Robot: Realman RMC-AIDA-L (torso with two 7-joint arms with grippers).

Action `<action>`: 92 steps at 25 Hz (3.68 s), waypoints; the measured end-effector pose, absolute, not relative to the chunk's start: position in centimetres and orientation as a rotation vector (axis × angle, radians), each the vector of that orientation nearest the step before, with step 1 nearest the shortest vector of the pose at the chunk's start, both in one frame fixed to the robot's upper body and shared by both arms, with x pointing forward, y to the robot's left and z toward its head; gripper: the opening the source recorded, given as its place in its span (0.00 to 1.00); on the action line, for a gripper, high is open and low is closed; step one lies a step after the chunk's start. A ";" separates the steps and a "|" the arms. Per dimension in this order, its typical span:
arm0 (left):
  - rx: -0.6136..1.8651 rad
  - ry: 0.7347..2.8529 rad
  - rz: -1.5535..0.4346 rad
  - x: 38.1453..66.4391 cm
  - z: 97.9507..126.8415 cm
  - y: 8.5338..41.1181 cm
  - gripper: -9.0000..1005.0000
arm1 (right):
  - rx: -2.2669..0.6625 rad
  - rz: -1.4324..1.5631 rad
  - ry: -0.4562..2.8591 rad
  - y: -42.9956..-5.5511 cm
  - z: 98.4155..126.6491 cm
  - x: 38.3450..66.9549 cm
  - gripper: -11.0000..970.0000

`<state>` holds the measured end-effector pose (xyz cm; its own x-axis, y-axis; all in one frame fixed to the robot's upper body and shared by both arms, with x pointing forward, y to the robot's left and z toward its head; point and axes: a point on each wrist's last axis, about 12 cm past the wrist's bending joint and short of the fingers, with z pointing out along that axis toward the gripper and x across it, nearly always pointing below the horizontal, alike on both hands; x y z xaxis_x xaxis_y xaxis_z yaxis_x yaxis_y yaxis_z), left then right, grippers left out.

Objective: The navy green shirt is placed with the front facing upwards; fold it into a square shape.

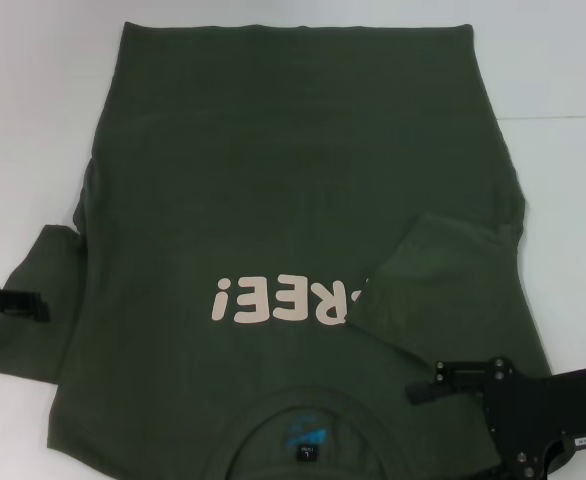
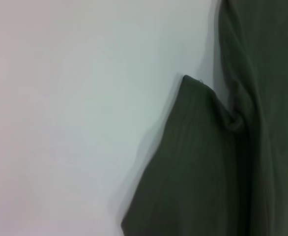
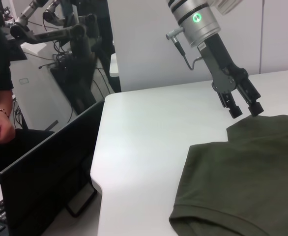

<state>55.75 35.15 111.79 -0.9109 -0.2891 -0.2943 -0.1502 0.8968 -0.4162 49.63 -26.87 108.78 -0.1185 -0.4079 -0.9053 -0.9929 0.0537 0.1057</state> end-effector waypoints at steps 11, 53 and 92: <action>-0.342 2.738 -0.505 55.8 111.1 35.6 0.91 | -1.429 1.038 1.631 -26.8 108.5 49.7 0.96; -0.284 2.756 -0.491 57.1 110.9 34.6 0.82 | -1.419 1.017 1.645 -26.6 108.4 50.2 0.95; -0.111 2.768 -0.361 57.6 111.0 33.6 0.07 | -1.407 1.022 1.648 -26.7 108.5 50.2 0.90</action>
